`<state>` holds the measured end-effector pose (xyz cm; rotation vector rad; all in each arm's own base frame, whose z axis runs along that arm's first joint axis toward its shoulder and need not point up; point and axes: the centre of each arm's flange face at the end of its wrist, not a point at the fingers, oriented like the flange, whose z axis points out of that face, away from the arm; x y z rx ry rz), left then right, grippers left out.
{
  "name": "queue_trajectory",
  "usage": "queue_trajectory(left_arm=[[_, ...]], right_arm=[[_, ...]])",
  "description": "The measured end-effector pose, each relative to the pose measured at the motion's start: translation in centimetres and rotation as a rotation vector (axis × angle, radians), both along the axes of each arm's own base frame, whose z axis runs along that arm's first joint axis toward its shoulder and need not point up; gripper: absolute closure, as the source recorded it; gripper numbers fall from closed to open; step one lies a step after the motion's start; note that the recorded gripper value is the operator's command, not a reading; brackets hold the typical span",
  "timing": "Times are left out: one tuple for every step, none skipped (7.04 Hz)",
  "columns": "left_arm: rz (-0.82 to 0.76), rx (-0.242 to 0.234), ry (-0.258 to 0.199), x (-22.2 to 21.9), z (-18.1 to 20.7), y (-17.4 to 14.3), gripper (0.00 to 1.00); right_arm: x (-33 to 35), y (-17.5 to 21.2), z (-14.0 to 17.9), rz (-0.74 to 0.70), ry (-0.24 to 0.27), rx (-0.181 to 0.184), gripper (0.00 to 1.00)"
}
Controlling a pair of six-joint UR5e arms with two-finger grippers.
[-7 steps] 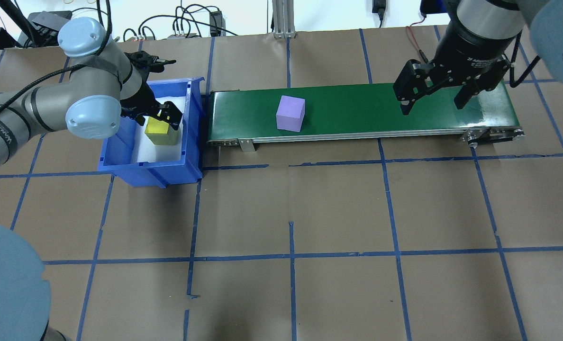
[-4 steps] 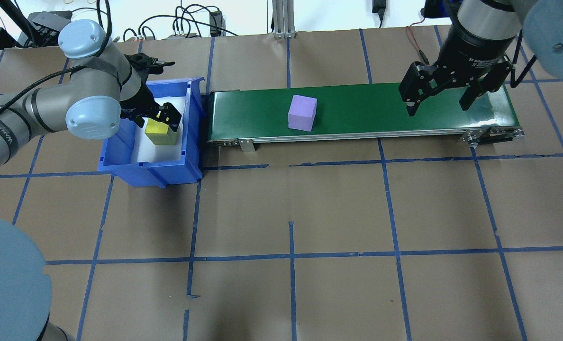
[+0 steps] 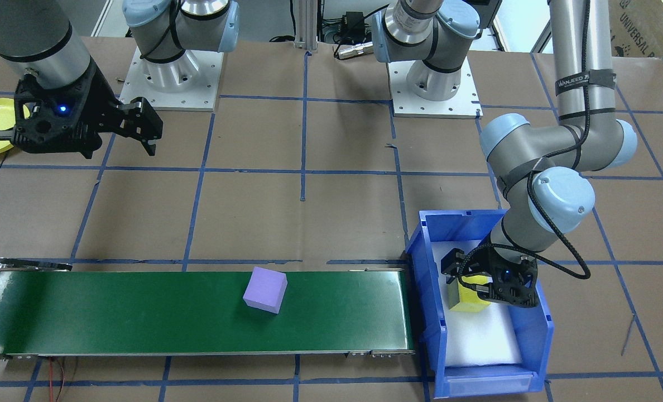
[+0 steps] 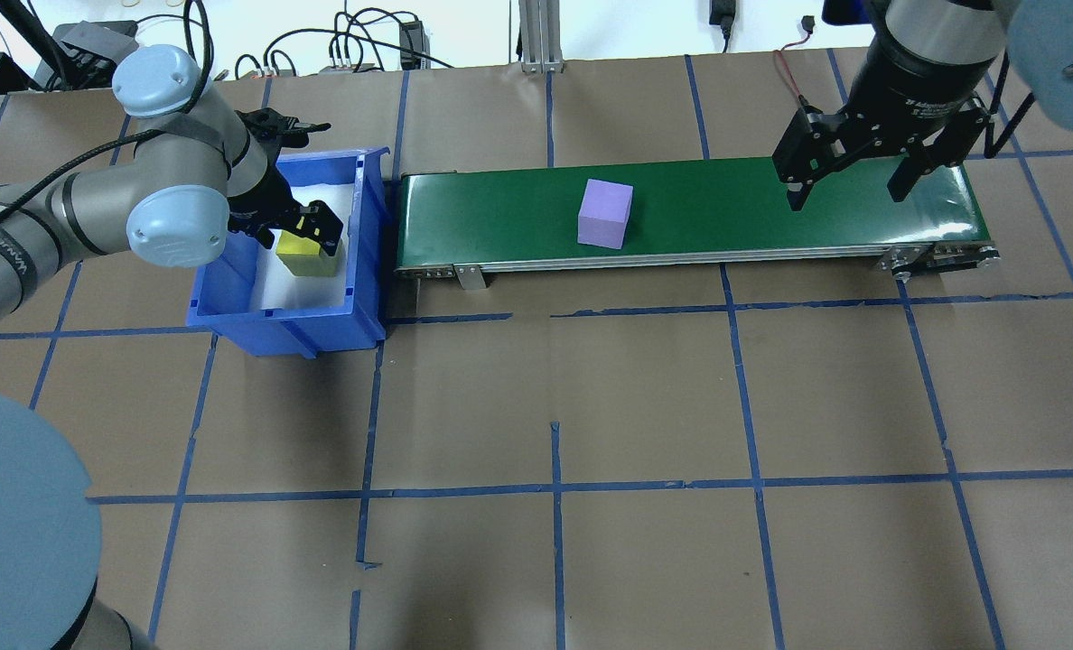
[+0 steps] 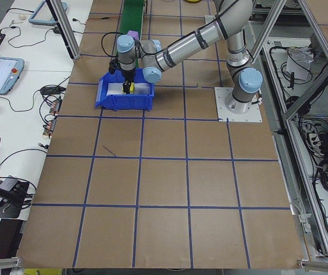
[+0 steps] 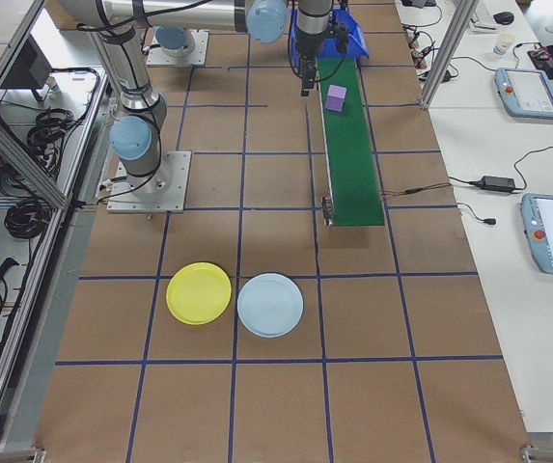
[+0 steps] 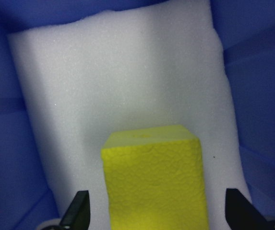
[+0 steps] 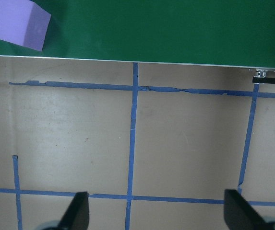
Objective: Move block left to right into plate
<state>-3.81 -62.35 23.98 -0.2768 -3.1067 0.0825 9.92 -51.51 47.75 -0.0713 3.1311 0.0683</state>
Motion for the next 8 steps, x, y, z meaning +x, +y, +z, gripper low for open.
queue_trajectory(left_arm=[[0.002,0.0,0.0,0.0,0.0,0.0,0.52],[0.002,-0.005,0.0,0.1,0.2,-0.1,0.53],[0.005,-0.022,-0.001,0.1,1.0,-0.2,0.53],[0.009,-0.059,-0.005,0.0,3.1,-0.2,0.53],[0.006,-0.112,-0.01,-0.5,6.5,0.4,0.53],[-0.011,-0.173,-0.013,-2.1,10.5,1.6,0.53],[-0.037,-0.226,-0.013,-4.4,13.8,2.7,0.53],[-0.036,-0.257,-0.001,-6.7,15.6,3.2,0.53]], right_arm=[[-0.3,-0.2,0.0,-0.036,0.0,-0.001,0.0],[-0.6,-0.4,0.0,-0.059,0.004,-0.001,0.0],[-1.0,-0.5,0.1,-0.069,0.007,-0.003,0.0],[-1.2,-1.2,-0.4,-0.072,0.005,-0.012,0.0],[-1.9,-2.6,-1.5,-0.08,-0.001,-0.02,0.0],[-3.8,-4.1,-2.6,-0.112,-0.013,-0.024,0.0],[-6.9,-5.2,-3.3,-0.165,-0.048,-0.03,0.0],[-9.7,-6.3,-3.9,-0.206,-0.092,-0.045,0.0]])
